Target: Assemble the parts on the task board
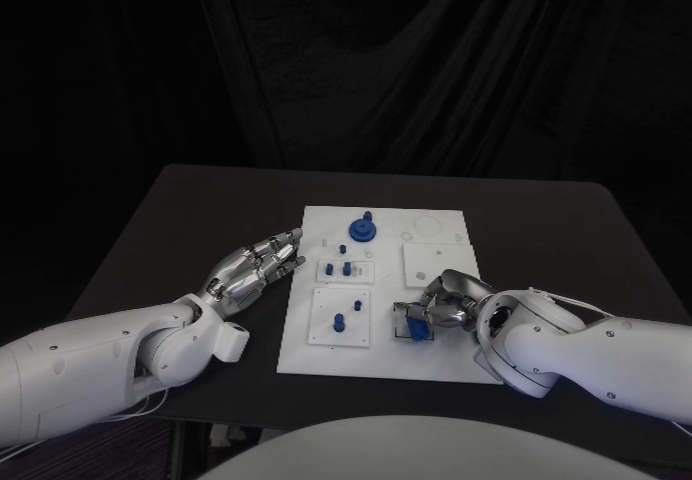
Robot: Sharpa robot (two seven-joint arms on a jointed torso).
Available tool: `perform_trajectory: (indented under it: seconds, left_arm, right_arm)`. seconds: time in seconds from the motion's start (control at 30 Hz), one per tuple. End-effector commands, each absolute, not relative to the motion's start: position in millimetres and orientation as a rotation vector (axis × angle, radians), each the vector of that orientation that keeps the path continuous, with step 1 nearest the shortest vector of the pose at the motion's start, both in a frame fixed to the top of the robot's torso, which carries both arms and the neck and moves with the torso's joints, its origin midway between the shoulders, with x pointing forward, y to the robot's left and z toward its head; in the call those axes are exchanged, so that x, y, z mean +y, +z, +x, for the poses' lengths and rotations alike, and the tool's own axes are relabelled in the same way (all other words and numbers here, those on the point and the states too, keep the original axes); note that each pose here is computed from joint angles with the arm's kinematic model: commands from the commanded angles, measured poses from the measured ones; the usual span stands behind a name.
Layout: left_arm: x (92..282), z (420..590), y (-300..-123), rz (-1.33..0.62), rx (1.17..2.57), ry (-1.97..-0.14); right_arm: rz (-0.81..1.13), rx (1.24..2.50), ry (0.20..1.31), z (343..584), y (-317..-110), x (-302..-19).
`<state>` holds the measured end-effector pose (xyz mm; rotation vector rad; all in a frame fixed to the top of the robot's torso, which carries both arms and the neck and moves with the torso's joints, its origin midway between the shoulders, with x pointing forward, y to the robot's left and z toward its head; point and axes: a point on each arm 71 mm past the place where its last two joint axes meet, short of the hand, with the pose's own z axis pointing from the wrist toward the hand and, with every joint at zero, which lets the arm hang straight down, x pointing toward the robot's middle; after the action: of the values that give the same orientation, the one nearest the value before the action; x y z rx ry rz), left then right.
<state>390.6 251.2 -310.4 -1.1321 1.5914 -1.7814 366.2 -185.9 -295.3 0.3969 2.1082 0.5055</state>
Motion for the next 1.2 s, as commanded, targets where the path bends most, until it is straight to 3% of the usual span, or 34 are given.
perform_trajectory:
  seconds: [0.03, 0.8, 1.2]
  left_arm:
    - [249.5, 390.2, -308.7, -1.126, 1.564, -1.817]
    - [249.6, 389.9, -309.8, -1.132, 1.576, -1.814]
    - [249.6, 390.0, -310.2, -1.132, 1.576, -1.813]
  right_arm:
    - [0.385, 2.129, 0.480, 365, -298, -187]
    - [0.428, 2.057, 0.500, 367, -294, -192]
    - [0.403, 1.983, 0.622, 362, -272, -195]
